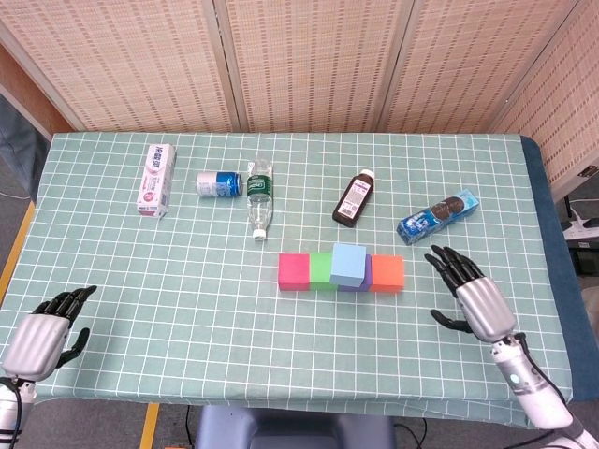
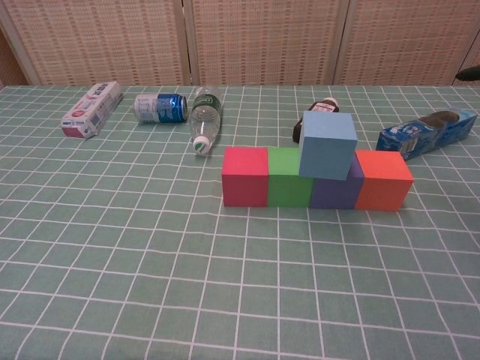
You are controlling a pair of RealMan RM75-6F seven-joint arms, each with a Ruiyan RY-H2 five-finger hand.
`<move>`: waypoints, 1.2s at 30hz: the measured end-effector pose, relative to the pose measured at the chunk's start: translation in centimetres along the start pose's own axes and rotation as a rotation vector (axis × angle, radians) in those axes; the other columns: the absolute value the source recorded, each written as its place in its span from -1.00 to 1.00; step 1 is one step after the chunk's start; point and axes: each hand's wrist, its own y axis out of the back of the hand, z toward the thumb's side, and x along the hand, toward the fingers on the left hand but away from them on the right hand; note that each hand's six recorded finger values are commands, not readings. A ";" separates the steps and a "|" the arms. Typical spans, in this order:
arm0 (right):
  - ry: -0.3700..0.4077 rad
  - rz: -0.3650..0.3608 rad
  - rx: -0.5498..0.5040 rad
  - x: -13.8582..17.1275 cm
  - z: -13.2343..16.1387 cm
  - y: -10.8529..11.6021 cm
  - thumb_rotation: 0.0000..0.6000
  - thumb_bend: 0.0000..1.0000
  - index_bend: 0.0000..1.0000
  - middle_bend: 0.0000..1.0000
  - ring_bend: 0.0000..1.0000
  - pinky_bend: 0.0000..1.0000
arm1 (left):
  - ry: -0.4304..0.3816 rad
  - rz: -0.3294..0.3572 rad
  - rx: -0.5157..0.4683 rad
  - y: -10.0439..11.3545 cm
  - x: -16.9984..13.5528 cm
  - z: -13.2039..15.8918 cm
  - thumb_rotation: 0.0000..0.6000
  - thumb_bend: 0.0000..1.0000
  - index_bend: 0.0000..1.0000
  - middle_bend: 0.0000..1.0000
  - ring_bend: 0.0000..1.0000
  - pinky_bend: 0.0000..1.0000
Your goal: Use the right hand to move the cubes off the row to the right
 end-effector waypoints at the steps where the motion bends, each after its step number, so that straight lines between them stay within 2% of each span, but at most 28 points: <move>1: 0.004 0.023 -0.019 -0.8 0.3 -0.3 1.00 -0.77 -1.00 -1.00 -1.00 -0.70 | 0.000 0.001 -0.001 0.0 0.0 0.0 1.00 -0.06 -0.74 -0.60 -0.56 -0.21; 6: 0.040 0.130 -0.091 -4.3 2.5 -2.0 1.00 -0.77 -1.00 -1.00 -1.00 -0.70 | 0.000 0.021 -0.008 0.5 -0.4 -0.2 1.00 -0.06 -0.74 -0.60 -0.56 -0.21; 12: 0.099 0.179 -0.133 -7.5 5.8 -3.4 1.00 -0.77 -1.00 -1.00 -1.00 -0.70 | 0.008 0.026 -0.014 0.6 -0.4 -0.5 1.00 -0.06 -0.74 -0.60 -0.56 -0.21; 19: 0.134 0.177 -0.144 -9.4 8.0 -4.2 1.00 -0.77 -1.00 -1.00 -1.00 -0.70 | 0.003 0.028 -0.010 0.6 -0.4 -0.4 1.00 -0.06 -0.74 -0.60 -0.56 -0.21; 25: 0.143 0.137 -0.136 -10.7 8.9 -4.5 1.00 -0.77 -0.84 -1.00 -1.00 -0.68 | 0.005 0.028 -0.013 0.6 -0.4 -0.4 1.00 -0.06 -0.74 -0.60 -0.56 -0.21; 30: 0.134 0.110 -0.158 -11.7 9.1 -4.8 1.00 -0.77 -0.59 -0.89 -0.95 -0.47 | 0.001 0.028 -0.011 0.6 -0.4 -0.4 1.00 -0.06 -0.74 -0.60 -0.56 -0.21; 33: 0.134 0.090 -0.171 -12.0 9.1 -4.9 1.00 -0.75 -0.43 -0.71 -0.73 -0.21 | 0.000 0.027 -0.011 0.6 -0.5 -0.3 1.00 -0.06 -0.74 -0.60 -0.56 -0.21; 36: 0.135 0.060 -0.166 -12.3 8.8 -5.0 1.00 -0.48 -0.21 -0.41 -0.39 0.11 | -0.001 0.032 -0.012 0.7 -0.5 -0.3 1.00 -0.06 -0.74 -0.60 -0.56 -0.21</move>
